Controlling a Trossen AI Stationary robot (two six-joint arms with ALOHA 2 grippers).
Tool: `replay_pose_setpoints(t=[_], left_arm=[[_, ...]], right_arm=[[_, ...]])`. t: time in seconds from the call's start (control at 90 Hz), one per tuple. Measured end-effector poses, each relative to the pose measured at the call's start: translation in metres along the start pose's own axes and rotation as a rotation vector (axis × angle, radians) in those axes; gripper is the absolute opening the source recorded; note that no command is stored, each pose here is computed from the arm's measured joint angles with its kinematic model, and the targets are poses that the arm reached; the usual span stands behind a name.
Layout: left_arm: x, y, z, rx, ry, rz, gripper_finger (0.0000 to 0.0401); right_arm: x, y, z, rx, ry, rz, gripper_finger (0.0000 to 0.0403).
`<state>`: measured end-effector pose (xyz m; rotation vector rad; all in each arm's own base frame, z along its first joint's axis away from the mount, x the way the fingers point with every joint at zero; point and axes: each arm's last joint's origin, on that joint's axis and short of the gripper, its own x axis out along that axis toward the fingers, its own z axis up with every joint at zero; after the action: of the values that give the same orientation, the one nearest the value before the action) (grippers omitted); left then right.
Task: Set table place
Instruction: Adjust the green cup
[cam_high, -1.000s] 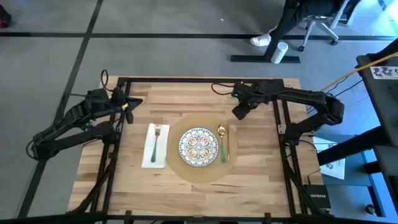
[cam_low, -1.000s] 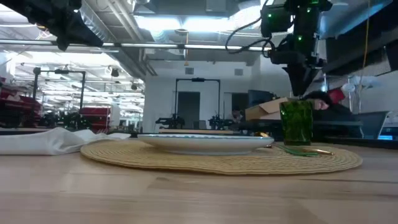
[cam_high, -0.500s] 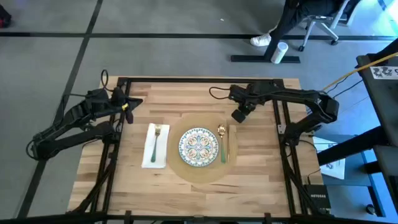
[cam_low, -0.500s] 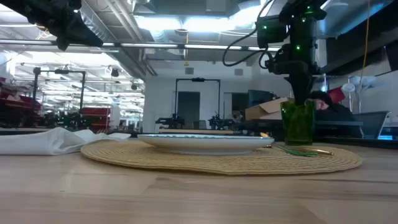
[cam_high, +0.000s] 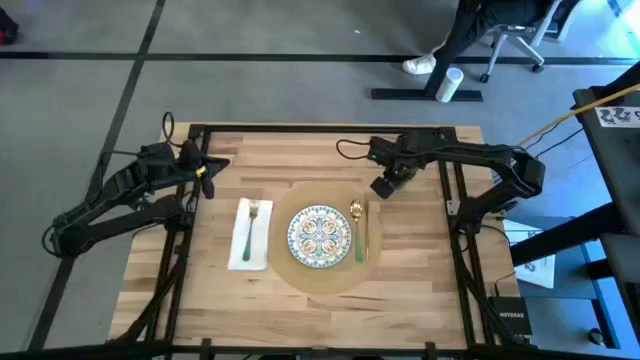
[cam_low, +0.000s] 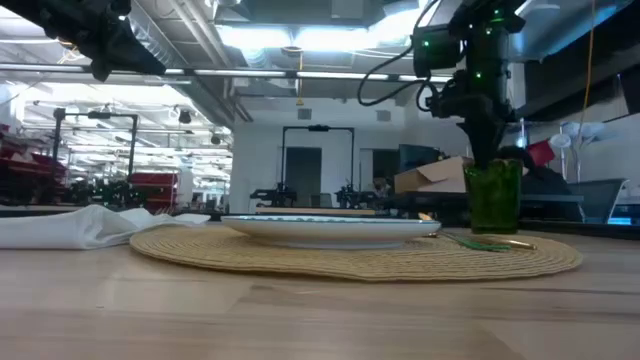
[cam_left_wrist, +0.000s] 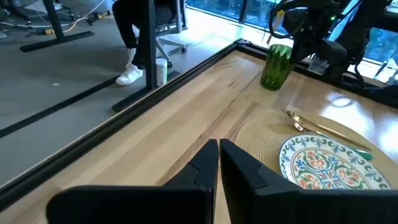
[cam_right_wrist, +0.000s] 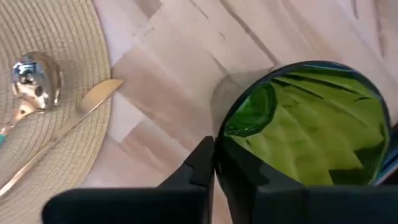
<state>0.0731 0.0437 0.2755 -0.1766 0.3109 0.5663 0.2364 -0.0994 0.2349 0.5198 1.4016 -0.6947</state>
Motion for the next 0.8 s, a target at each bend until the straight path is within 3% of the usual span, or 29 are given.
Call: replay_pose_setpoints(t=[0.367,0.8], left_arm=[[0.000,0.000,0.000,0.000,0.000,0.000,0.0000],[0.000,0.000,0.000,0.000,-0.001,0.000,0.0000]], right_arm=[[-0.001,0.005,0.005,0.022,-0.030,0.109,0.0008],[-0.019,0.029,0.009,-0.040,-0.124,0.177,0.0007]])
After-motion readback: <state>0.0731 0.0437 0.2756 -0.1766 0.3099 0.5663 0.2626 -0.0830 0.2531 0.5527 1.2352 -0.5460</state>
